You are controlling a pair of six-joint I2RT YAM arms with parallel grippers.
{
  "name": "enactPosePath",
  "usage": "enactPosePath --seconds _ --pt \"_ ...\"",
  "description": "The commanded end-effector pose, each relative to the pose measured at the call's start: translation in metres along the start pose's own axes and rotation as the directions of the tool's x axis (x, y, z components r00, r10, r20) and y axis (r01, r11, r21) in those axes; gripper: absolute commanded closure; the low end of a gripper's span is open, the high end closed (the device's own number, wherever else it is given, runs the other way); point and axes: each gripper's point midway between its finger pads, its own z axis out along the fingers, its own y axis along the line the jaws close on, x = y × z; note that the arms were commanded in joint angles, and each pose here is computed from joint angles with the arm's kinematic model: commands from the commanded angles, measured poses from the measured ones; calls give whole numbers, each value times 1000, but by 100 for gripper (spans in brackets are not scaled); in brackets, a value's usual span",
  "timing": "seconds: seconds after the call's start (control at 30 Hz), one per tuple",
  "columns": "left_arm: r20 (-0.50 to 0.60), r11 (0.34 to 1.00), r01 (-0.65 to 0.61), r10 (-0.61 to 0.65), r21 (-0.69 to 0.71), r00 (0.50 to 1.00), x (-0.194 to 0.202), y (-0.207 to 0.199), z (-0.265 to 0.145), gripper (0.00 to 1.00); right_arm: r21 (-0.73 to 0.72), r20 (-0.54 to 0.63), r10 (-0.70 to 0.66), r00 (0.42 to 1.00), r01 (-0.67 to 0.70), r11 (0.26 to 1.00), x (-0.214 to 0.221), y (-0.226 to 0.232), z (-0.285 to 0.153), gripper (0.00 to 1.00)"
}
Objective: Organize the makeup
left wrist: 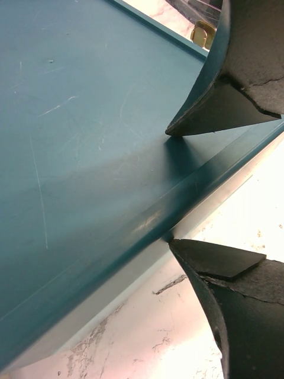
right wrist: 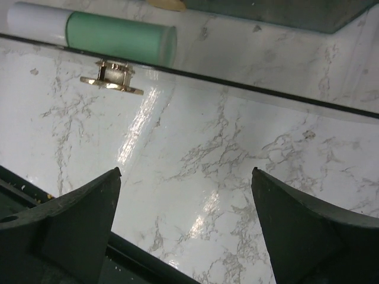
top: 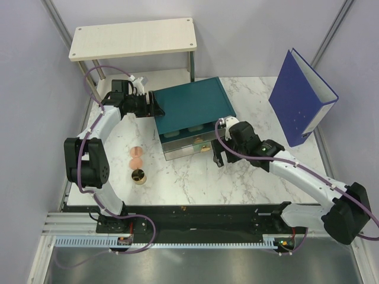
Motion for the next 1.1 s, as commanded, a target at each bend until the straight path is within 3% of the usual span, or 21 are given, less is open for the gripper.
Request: enactPosePath --seconds 0.0,0.27,0.57,0.77,0.93,1.07 --pt "-168 1000 15 -20 -28 986 54 13 12 24 73 129 38 991 -47 996 -34 -8 18 2" --pt "-166 1000 15 -19 -26 986 55 11 9 24 44 167 21 986 -29 999 -67 2 58 2" --pt "-174 999 17 -22 -31 984 60 11 6 23 75 282 -48 958 28 997 -144 10 85 2" --pt "-173 999 13 -19 -34 985 60 10 4 23 77 285 -74 956 55 996 -169 13 109 2" --pt "-176 999 7 -14 -43 984 61 11 1 23 31 271 -44 962 37 999 -156 19 91 2" --pt "-175 999 6 -14 -48 984 61 12 2 23 36 220 -27 975 20 999 -116 10 77 2"
